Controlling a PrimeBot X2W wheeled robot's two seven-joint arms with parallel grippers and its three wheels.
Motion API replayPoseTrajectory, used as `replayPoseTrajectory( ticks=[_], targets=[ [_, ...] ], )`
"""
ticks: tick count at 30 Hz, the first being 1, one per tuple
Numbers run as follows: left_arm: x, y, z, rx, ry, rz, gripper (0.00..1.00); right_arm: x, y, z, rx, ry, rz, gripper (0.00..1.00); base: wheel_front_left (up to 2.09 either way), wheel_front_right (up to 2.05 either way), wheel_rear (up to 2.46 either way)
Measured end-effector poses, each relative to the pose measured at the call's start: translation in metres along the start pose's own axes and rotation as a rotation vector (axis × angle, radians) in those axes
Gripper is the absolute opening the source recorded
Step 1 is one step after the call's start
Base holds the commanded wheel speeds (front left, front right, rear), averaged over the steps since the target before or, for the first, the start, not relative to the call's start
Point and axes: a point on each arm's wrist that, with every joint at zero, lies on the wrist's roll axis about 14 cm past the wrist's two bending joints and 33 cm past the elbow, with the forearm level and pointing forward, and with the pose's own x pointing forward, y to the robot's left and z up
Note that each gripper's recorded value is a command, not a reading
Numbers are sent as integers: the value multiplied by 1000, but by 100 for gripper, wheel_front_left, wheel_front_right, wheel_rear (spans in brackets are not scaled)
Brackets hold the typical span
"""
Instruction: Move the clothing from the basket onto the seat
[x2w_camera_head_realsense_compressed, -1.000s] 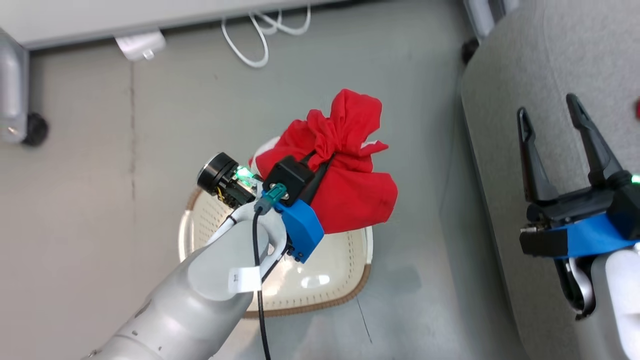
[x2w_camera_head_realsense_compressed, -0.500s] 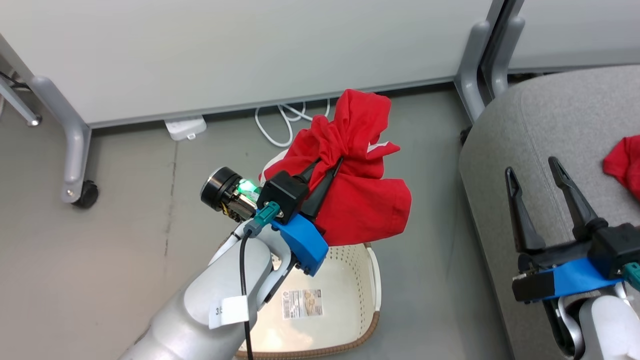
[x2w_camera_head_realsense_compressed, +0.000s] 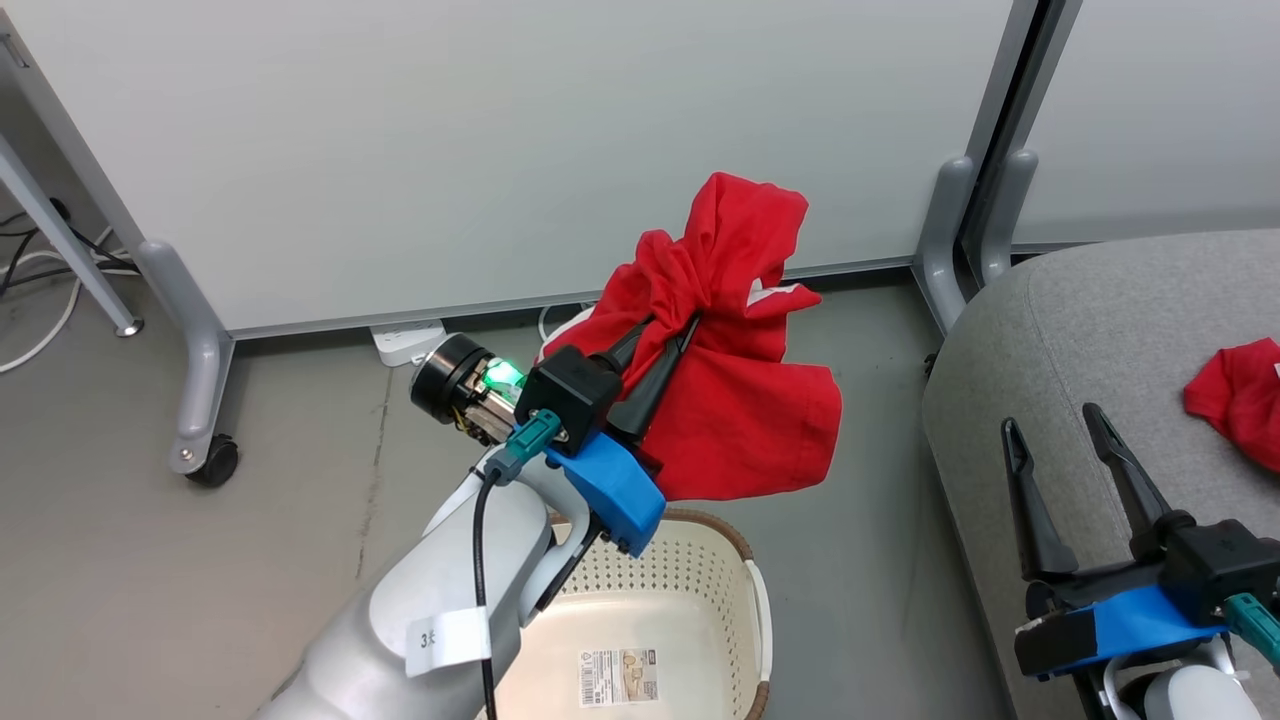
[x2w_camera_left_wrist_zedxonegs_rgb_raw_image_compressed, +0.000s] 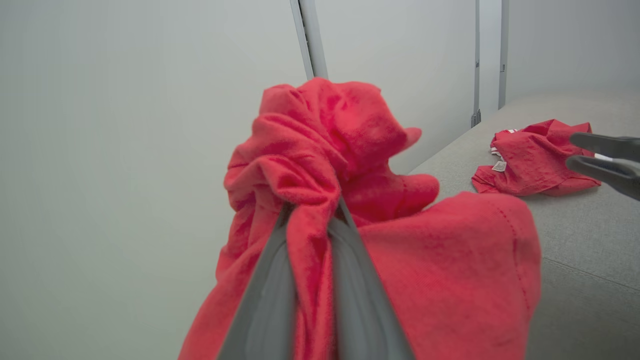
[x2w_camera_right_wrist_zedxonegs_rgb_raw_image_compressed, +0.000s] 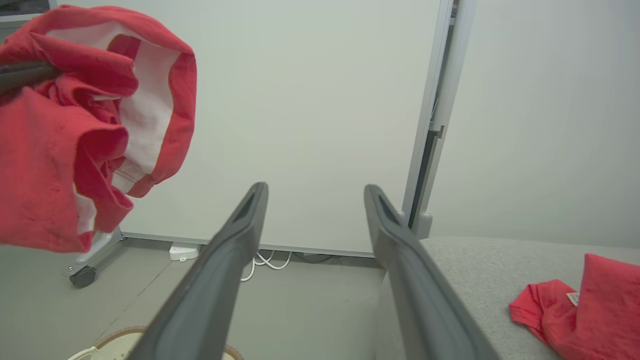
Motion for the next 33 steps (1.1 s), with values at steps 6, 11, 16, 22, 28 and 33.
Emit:
replayPoseTrajectory(
  ticks=[6, 11, 16, 22, 28, 33],
  targets=[
    [-3, 0, 0, 0, -1, 4, 0, -1, 7, 0, 4, 1, 18, 100, 0, 0, 0],
    [-3, 1, -2, -5, 3, 5, 0, 0, 23, -3, 22, 9, 66, 100, 0, 0, 0],
    [-3, 2, -5, -9, 10, 8, 0, 0, 46, -9, 36, 26, 147, 100, 0, 0, 0],
    [-3, 3, -10, -11, 19, 7, 0, 4, 88, -14, 85, 43, 274, 100, 0, 0, 0],
    [0, 2, -11, -11, 19, 0, 0, 12, 115, -15, 90, 42, 365, 100, 0, 0, 0],
    [2, 1, -13, -15, 22, -5, 0, 24, 127, -15, 99, 42, 411, 100, 0, 0, 0]
  ],
)
